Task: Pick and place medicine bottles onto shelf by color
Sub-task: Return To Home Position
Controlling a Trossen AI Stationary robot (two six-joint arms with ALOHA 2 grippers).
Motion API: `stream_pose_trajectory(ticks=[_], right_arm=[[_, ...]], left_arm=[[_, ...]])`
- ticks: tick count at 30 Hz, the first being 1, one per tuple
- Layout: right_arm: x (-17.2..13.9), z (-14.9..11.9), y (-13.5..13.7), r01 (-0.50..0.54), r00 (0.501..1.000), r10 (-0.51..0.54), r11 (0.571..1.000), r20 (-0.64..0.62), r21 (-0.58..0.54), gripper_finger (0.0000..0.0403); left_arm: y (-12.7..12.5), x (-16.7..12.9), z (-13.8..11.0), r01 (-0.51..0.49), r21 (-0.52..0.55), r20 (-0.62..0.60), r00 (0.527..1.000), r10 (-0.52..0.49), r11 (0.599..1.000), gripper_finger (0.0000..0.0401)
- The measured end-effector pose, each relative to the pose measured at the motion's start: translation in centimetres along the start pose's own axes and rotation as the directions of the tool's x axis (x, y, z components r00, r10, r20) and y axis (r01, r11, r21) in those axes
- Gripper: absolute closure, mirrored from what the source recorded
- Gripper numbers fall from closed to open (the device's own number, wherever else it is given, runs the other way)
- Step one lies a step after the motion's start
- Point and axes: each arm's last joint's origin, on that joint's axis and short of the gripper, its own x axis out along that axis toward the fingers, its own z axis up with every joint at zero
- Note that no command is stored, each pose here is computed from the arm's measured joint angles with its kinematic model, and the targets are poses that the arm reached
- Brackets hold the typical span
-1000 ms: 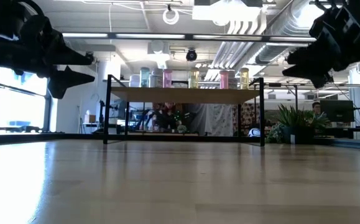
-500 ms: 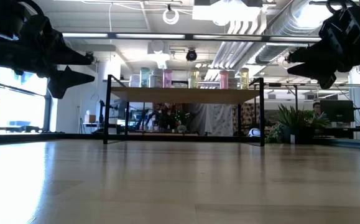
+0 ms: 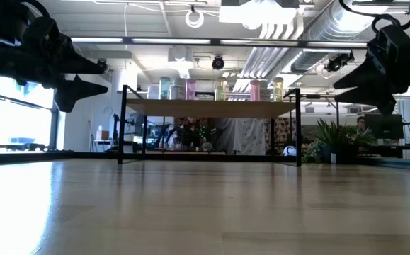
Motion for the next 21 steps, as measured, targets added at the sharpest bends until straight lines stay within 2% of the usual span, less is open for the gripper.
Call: stream_pose_trajectory(ticks=[5,21], right_arm=[[-0.01,-0.32,-0.14,-0.003,0.999,0.002,1.000,-0.041,-0.019,0.0224],[0.00,-0.33,-0.14,-0.003,0.999,0.002,1.000,-0.042,-0.019,0.0224]], left_arm=[[0.00,0.00,0.00,0.000,0.000,0.000,1.000,0.000,1.000,0.0160],[0.00,0.00,0.00,0.000,0.000,0.000,1.000,0.000,1.000,0.0160]])
